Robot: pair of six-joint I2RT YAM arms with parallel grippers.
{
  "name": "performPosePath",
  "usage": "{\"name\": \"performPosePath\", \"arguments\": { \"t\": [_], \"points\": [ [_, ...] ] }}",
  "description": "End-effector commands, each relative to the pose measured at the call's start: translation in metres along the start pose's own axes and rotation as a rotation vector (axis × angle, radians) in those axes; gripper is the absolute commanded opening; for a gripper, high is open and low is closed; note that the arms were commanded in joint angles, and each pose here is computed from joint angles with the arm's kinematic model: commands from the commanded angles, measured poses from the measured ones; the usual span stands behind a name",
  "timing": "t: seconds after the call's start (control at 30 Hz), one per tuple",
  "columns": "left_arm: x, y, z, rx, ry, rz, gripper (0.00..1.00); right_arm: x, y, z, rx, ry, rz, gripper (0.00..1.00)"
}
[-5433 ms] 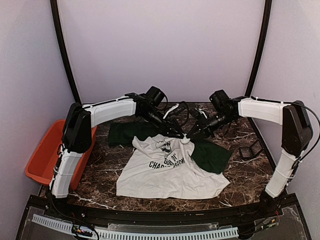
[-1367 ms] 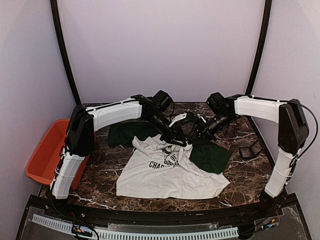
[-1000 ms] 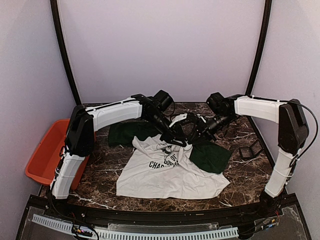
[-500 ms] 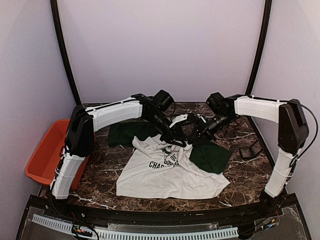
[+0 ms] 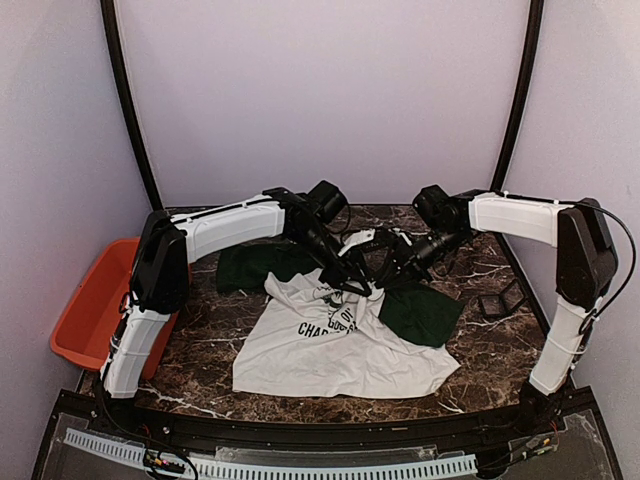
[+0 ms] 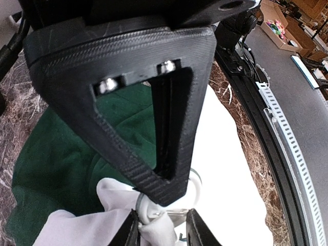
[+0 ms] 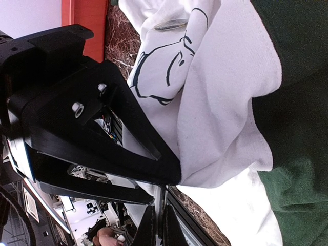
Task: Pin the brooch onto the clothing
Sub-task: Pin the brooch to the flattened clothing, then smooth out the clothing with brooches at the center of the board.
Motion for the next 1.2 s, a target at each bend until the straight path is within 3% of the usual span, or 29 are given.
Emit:
{"name": "performPosePath", "arguments": {
  "t": [0.0, 0.6, 0.67, 0.7, 0.8, 0.9, 1.17],
  "points": [
    [0.000, -0.016, -0.029, -0.019, 0.084, -0.020, 0.34, -0.010, -0.021, 0.019, -0.143, -0.047, -0.096, 0.00],
    [-0.055, -0.003, 0.010, -0.067, -0.054, -0.044, 0.73, -0.013, -0.019, 0.007, -0.121, -0.018, -0.114, 0.00],
    [-0.058, 0.002, 0.016, -0.071, -0.085, -0.033, 0.82, -0.013, -0.019, 0.007, -0.122, -0.017, -0.115, 0.00],
    [-0.059, 0.005, 0.020, -0.082, -0.106, -0.028, 0.93, -0.013, -0.019, 0.007, -0.120, -0.016, -0.114, 0.00],
    [-0.071, 0.014, 0.049, -0.078, -0.275, 0.015, 0.98, -0.012, -0.020, 0.005, -0.118, -0.009, -0.112, 0.00],
    [-0.088, 0.036, 0.079, -0.144, -0.452, 0.086, 0.99, -0.010, -0.020, 0.006, -0.127, -0.003, -0.105, 0.14],
    [-0.154, 0.062, 0.134, -0.308, -0.754, 0.066, 0.99, -0.010, -0.007, 0.037, -0.290, 0.023, -0.114, 0.53]
  ]
}}
Point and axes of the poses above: each gripper's point midway between its finger pads, its own x axis out along the fingers, its own z axis along the line the jaws close on, y = z × x, the point moved 1 cm from there along -x, back along the fingers, and after that the axes turned 8 degrees about x, right-handed, at the moved point
